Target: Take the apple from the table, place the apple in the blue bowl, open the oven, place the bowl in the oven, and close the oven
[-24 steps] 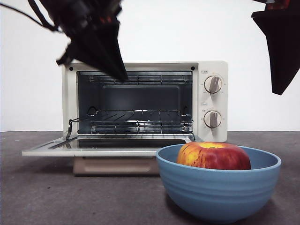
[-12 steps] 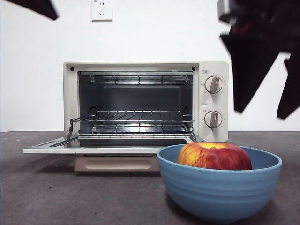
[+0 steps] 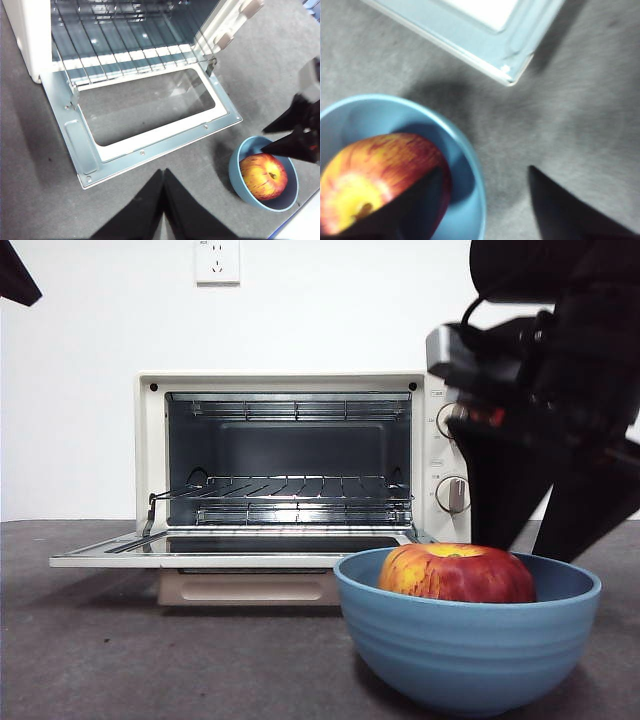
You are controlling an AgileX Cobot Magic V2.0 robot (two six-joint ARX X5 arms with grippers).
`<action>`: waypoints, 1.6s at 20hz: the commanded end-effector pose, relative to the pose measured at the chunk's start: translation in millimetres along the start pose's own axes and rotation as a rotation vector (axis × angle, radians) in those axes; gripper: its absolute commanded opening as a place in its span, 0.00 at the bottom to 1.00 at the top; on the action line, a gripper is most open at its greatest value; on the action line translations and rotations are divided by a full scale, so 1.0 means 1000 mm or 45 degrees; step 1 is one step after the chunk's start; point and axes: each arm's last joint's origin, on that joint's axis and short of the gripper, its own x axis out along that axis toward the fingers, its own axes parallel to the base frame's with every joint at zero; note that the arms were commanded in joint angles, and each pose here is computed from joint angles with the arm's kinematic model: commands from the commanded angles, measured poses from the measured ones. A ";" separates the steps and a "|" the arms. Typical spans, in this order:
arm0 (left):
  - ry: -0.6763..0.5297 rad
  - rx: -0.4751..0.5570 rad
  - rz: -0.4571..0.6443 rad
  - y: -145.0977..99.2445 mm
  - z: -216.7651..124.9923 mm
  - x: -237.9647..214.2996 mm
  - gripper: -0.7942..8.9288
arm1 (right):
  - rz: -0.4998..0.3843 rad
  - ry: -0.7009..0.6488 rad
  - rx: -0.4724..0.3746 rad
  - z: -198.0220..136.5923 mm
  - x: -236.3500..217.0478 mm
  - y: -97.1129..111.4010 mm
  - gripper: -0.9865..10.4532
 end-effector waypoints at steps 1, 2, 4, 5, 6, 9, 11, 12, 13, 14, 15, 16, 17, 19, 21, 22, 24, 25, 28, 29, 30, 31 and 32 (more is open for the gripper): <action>-0.013 0.010 -0.004 -0.001 0.003 0.000 0.09 | 0.016 0.047 -0.019 -0.002 0.010 0.000 0.25; -0.014 0.011 -0.004 0.000 0.003 0.000 0.09 | 0.017 0.046 -0.021 -0.002 0.011 0.000 0.24; -0.015 0.011 -0.004 0.000 0.003 0.000 0.09 | 0.018 0.046 -0.021 -0.002 0.010 0.000 0.18; -0.015 0.011 -0.004 0.000 0.003 0.000 0.09 | 0.020 0.052 -0.020 -0.003 0.010 0.000 0.15; -0.015 0.010 -0.003 0.000 0.003 0.000 0.09 | 0.018 0.061 -0.018 -0.003 0.010 0.000 0.13; -0.016 0.012 -0.004 -0.001 0.003 0.000 0.09 | 0.014 0.092 -0.011 -0.006 0.010 0.000 0.10; -0.023 0.015 -0.004 -0.001 0.003 0.000 0.09 | 0.023 0.089 0.005 -0.006 0.010 0.000 0.09; -0.023 0.016 -0.004 -0.001 0.004 0.000 0.09 | 0.045 0.091 0.016 -0.005 0.010 0.000 0.09; -0.023 0.016 -0.004 -0.001 0.004 0.000 0.09 | 0.075 0.090 0.037 -0.006 0.008 0.001 0.09; -0.023 0.016 -0.004 -0.001 0.004 0.000 0.09 | 0.088 0.082 0.048 -0.006 0.006 0.002 0.09; -0.024 0.016 -0.004 -0.001 0.004 0.000 0.09 | 0.098 0.061 0.068 -0.005 0.002 0.003 0.09; -0.026 0.017 -0.004 -0.001 0.004 0.000 0.09 | 0.112 0.039 0.079 -0.003 -0.003 0.005 0.09; -0.029 0.019 -0.004 -0.001 0.004 0.000 0.09 | 0.133 0.011 0.084 0.000 -0.009 0.010 0.09; -0.031 0.020 -0.004 0.000 0.004 0.000 0.09 | 0.156 -0.045 0.100 0.012 -0.020 0.018 0.09; -0.032 0.021 -0.005 -0.001 0.004 0.000 0.09 | 0.171 -0.123 0.110 0.025 -0.032 0.023 0.09; -0.031 0.024 -0.009 -0.001 0.004 0.000 0.09 | 0.181 -0.162 0.118 0.033 -0.037 0.026 0.09; -0.033 0.036 -0.022 -0.003 0.005 0.001 0.09 | 0.176 -0.232 0.153 0.048 -0.044 0.030 0.09; -0.037 0.043 -0.030 -0.004 0.005 0.002 0.09 | 0.144 -0.261 0.172 0.056 -0.047 0.031 0.09; -0.032 0.066 -0.057 -0.009 0.005 0.003 0.09 | 0.093 -0.322 0.235 0.082 -0.050 0.034 0.09; -0.030 0.073 -0.066 -0.010 0.005 0.004 0.09 | 0.073 -0.341 0.250 0.091 -0.050 0.035 0.09; -0.027 0.079 -0.073 -0.011 0.005 0.004 0.09 | 0.047 -0.357 0.274 0.100 -0.048 0.036 0.09; -0.024 0.083 -0.080 -0.012 0.005 0.005 0.09 | 0.032 -0.370 0.302 0.108 -0.047 0.037 0.09; -0.021 0.089 -0.087 -0.013 0.005 0.005 0.09 | 0.036 -0.376 0.329 0.116 -0.043 0.038 0.09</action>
